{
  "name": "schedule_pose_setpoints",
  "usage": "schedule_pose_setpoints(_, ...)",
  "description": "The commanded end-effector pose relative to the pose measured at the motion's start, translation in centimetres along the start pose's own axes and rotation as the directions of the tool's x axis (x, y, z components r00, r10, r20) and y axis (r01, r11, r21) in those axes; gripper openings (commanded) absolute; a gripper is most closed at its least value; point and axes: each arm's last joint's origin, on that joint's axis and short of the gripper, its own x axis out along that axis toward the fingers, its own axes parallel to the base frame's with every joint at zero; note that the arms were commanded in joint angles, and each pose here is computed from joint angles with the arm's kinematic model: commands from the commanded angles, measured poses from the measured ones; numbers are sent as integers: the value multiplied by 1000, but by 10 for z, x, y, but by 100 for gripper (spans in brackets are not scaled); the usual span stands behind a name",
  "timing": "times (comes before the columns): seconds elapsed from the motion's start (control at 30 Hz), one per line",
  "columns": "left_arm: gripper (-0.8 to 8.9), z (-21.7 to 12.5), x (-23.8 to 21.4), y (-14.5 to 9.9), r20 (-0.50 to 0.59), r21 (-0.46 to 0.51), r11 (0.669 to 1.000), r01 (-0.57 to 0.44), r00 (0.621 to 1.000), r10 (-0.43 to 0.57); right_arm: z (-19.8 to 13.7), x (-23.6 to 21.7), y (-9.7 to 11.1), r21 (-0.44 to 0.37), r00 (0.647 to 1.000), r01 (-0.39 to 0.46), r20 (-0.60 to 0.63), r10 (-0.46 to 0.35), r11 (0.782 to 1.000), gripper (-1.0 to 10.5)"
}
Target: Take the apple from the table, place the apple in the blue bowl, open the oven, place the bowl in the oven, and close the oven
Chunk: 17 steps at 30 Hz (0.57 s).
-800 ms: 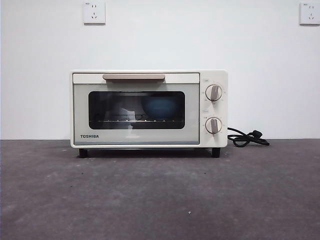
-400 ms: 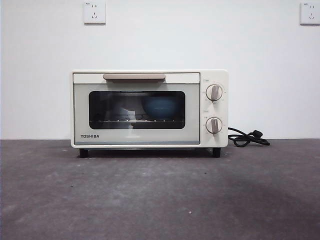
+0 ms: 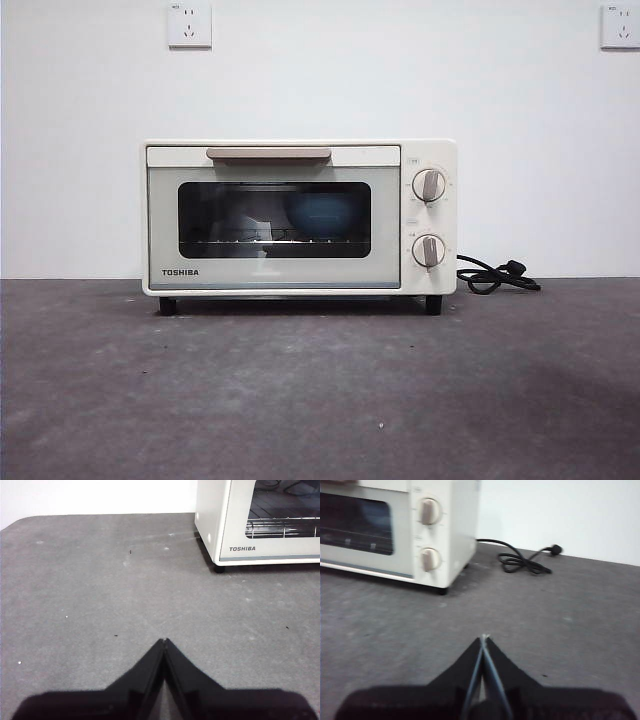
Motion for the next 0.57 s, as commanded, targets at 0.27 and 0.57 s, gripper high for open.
schedule_pose_setpoints(0.27,-4,-3,1,0,-4,-11,1000,-3,1000,3,-10,0,-6,35,994,74,-80,-72,997,0)
schedule_pose_setpoints(0.57,-4,-3,1,0,-4,-11,1000,-3,1000,3,-10,-1,-9,103,989,124,-87,-116,987,0)
